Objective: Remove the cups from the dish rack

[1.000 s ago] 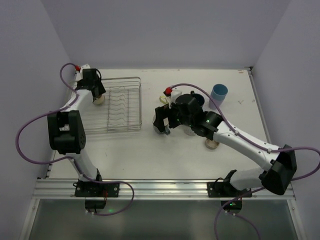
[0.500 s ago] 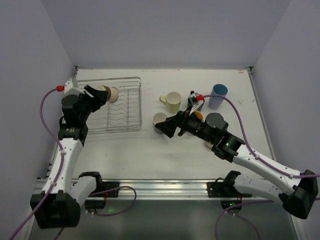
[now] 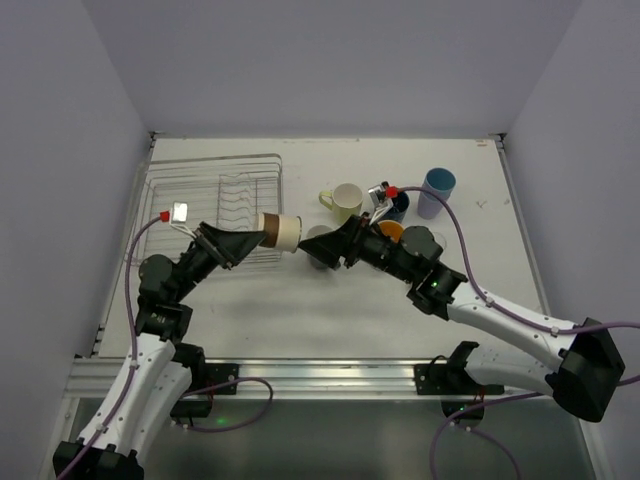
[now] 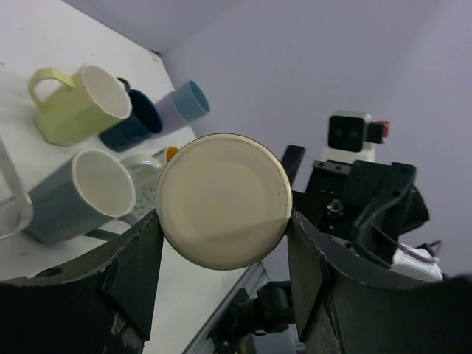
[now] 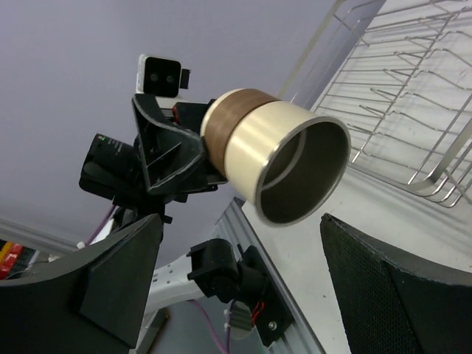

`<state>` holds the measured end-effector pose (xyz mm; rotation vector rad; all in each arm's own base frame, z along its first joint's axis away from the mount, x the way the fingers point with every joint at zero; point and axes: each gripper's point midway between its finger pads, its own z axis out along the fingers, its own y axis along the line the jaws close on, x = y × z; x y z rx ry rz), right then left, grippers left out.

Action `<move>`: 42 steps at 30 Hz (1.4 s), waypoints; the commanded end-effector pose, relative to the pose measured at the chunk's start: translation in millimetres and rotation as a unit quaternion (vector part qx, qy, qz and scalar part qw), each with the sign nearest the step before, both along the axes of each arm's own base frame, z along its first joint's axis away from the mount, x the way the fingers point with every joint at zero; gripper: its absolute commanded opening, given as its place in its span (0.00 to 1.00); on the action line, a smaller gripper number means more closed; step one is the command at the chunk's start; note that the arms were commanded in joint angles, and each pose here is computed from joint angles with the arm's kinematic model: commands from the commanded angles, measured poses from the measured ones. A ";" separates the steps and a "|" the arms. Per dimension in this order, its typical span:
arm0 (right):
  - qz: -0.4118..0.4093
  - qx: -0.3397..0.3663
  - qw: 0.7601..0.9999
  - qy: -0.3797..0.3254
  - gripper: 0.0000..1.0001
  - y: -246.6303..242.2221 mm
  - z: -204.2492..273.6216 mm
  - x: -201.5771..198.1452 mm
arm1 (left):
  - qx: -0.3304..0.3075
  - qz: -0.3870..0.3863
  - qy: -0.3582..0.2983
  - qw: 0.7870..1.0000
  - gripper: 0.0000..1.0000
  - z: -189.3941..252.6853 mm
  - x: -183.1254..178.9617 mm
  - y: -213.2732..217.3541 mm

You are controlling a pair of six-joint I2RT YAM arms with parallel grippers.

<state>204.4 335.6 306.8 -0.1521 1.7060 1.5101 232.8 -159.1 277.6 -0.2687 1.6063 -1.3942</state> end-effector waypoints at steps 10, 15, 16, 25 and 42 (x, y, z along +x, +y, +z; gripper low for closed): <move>0.044 0.068 0.997 -0.011 0.61 15.6 29.5 -10.2 | -0.058 -0.105 -0.034 0.992 0.06 23.2 -37.9 -37.4; 0.038 0.085 0.996 -0.009 0.31 16.5 31.4 -6.3 | -0.052 -0.118 -0.025 0.991 0.18 13.1 -41.6 -42.4; 0.032 0.086 0.996 -0.008 0.13 14.9 30.1 -5.1 | -0.046 -0.118 -0.028 0.992 0.31 11.6 -41.6 -42.5; -0.066 -0.137 0.988 -0.019 0.00 -37.4 -18.0 3.6 | 0.169 -0.038 -0.046 0.984 1.00 2.6 -20.7 -19.8; -0.047 -0.567 0.815 0.110 0.00 -122.1 -199.4 -12.1 | 0.380 0.016 -0.054 0.923 1.00 -29.9 -38.0 33.8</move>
